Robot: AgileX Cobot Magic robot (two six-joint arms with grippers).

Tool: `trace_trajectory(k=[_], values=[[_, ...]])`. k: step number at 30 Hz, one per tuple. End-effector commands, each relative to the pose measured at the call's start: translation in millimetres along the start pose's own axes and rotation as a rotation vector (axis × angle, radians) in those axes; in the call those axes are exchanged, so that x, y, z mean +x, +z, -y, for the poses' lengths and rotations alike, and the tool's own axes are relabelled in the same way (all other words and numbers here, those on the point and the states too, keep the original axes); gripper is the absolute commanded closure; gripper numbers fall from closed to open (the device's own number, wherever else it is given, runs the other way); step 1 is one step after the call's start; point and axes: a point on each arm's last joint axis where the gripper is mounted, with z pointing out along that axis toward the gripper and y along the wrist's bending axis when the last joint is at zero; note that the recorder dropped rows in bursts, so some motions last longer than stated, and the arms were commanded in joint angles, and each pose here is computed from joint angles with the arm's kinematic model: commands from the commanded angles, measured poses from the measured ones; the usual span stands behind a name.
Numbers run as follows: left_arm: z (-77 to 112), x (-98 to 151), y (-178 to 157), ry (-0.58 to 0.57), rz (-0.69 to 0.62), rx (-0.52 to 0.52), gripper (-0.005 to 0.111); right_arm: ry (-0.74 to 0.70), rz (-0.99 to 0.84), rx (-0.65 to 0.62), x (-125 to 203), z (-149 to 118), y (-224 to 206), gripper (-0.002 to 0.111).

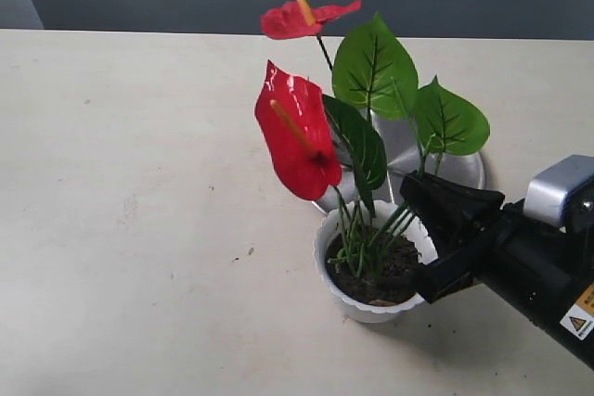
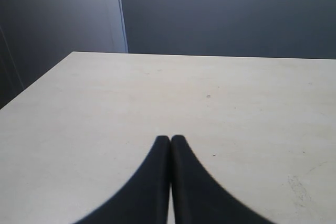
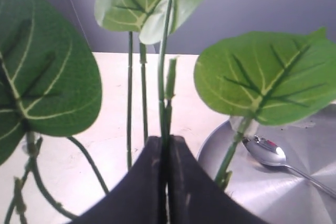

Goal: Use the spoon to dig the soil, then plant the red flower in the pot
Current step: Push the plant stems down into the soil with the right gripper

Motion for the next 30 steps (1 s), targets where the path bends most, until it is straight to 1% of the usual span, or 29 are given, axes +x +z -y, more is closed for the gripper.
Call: trace_trajectory(k=[1, 10, 14, 17, 21, 30], values=[[0.2, 0.8, 0.1, -0.002, 0.002, 0.001, 0.106, -0.033, -0.244, 0.057, 25.0, 6.6, -6.6, 0.109], [0.2, 0.8, 0.1, -0.002, 0.002, 0.001, 0.106, -0.049, -0.296, 0.073, 29.4, 8.3, -7.9, 0.109], [0.2, 0.8, 0.1, -0.002, 0.002, 0.001, 0.106, -0.077, -0.302, 0.117, 29.6, 12.6, -8.5, 0.109], [0.2, 0.8, 0.1, -0.002, 0.002, 0.001, 0.106, -0.072, -0.347, 0.132, 33.4, 13.9, -9.9, 0.109], [0.2, 0.8, 0.1, -0.002, 0.002, 0.001, 0.106, -0.078, -0.375, 0.106, 35.9, 11.8, -10.6, 0.109], [0.2, 0.8, 0.1, -0.002, 0.002, 0.001, 0.106, -0.058, -0.403, 0.110, 38.3, 11.8, -11.5, 0.109]])
